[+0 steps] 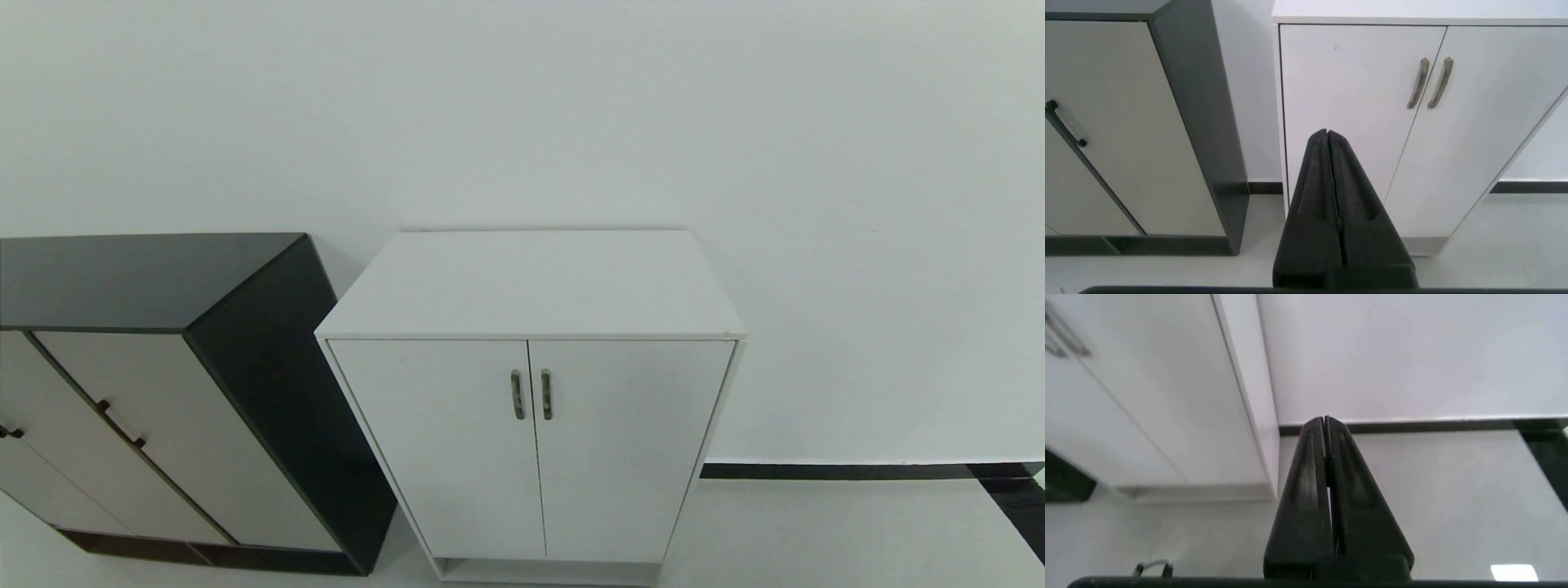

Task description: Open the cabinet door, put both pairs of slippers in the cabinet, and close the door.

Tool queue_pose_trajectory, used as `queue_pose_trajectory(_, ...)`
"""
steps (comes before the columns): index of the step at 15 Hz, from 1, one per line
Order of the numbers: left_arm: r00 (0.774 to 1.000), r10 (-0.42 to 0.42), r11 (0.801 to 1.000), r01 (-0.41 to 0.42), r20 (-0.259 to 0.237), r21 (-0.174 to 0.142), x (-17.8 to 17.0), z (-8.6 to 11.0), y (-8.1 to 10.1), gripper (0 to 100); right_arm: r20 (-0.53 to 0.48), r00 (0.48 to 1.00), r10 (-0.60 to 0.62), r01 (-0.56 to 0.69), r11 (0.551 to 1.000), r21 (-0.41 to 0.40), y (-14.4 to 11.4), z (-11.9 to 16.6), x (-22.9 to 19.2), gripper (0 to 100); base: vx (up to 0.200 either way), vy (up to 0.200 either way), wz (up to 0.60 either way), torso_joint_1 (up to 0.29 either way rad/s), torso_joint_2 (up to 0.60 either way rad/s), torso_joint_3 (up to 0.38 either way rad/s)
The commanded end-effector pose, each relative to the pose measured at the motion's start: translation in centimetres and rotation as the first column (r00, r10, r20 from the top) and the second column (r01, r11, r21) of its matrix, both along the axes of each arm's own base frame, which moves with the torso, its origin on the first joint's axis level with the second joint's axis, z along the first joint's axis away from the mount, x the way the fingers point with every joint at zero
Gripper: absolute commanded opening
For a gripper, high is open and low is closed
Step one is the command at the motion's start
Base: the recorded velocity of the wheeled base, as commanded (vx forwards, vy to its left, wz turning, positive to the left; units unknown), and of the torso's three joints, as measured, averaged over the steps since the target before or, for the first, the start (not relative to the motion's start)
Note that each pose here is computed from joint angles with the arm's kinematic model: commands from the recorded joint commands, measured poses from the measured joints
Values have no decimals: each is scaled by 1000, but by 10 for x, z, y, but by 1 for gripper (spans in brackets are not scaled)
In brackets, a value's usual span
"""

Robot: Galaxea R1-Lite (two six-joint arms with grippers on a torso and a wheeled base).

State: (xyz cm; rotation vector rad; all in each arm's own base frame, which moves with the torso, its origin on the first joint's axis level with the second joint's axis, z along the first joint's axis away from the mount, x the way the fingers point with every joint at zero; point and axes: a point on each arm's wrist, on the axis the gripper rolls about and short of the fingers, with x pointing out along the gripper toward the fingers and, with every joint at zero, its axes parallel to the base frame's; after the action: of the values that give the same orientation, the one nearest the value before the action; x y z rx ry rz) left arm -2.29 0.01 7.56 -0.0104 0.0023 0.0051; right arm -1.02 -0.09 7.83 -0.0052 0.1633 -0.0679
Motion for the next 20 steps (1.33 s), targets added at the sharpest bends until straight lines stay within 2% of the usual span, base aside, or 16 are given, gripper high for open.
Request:
queue_pose_trajectory(1,1000,1,1000,-1,-1,0,0,0,0,0,77,997,-13,13,1000,0,0,-1,-6,0,0,0,0,0,0,0)
queue_pose_trajectory(5,1000,1,1000,-1,-1,1,0,0,0,0,110,994,-10,10,1000,2,0,-1,-8,0,0,0,0,0,0,0)
queue_pose_trajectory(7,1000,-1,1000,1,-1,1,0,0,0,0,164,986,14,-14,1000,-2,0,-3,-13,0,0,0,0,0,0,0)
queue_pose_trajectory(20,1000,1,1000,-1,-2,7,0,0,0,0,163,987,15,-16,1000,3,0,-3,-13,0,0,0,0,0,0,0)
